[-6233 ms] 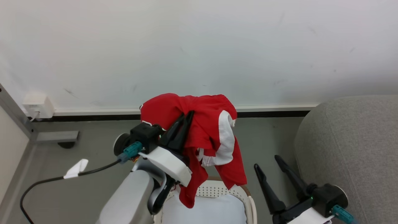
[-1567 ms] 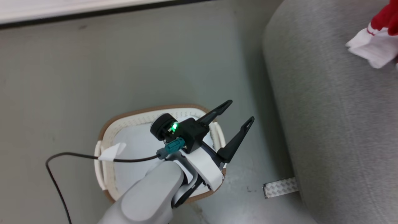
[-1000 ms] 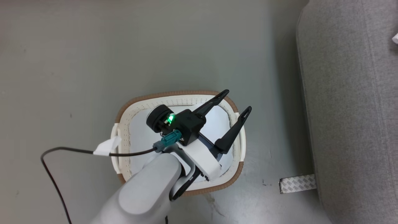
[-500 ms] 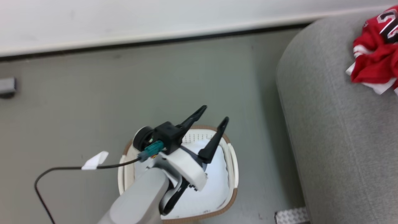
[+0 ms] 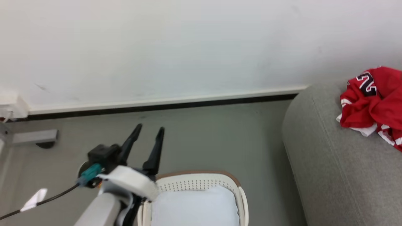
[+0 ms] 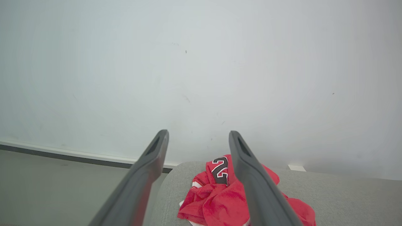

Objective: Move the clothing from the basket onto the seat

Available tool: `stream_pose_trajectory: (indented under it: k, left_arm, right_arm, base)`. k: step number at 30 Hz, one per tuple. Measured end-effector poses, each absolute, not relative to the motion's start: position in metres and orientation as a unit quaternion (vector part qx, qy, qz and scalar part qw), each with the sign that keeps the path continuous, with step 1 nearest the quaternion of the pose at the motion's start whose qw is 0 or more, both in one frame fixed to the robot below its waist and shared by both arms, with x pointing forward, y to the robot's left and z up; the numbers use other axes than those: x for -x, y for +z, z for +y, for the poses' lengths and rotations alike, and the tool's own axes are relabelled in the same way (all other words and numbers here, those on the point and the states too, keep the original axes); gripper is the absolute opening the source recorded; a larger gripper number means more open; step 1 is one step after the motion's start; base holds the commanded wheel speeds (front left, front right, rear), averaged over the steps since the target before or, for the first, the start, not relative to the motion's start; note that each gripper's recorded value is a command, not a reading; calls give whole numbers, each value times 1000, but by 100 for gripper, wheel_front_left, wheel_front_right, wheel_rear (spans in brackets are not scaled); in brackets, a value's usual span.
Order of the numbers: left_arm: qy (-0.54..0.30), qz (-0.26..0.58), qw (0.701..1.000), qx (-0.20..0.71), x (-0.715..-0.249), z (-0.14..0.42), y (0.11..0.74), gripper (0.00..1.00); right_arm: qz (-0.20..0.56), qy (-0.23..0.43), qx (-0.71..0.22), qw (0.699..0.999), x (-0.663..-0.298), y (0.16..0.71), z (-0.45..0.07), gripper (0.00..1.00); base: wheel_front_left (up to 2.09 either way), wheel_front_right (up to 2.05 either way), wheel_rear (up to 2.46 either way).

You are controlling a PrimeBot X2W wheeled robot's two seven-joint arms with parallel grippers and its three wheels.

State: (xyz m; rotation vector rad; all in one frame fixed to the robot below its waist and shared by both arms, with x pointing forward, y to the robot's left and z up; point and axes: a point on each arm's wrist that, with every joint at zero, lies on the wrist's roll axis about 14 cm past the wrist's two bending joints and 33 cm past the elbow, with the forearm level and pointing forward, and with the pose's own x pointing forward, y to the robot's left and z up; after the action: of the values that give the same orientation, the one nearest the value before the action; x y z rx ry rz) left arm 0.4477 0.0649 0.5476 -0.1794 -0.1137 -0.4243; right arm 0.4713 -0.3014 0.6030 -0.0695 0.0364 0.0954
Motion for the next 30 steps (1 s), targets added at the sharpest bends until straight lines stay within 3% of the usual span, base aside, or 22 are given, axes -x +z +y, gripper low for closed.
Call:
stream_pose_trajectory:
  k: [6,14,21,30]
  left_arm:
    - [-136,-73,984,93,-427,119,554,100]
    - [-51,-71,991,104,-394,172,538,100]
    - [-33,-56,994,91,-376,177,521,100]
    - [-47,-37,994,92,-370,165,506,100]
  right_arm:
    - [-61,74,-25,995,-450,598,-260,100]
    - [-72,83,-93,990,-409,554,-212,100]
    - [-50,64,-126,989,-375,520,-189,100]
    - [-31,81,-120,989,-363,506,-165,100]
  base:
    - [0,0,0]
    - [0,0,0]
    - [0,0,0]
    - [0,0,0]
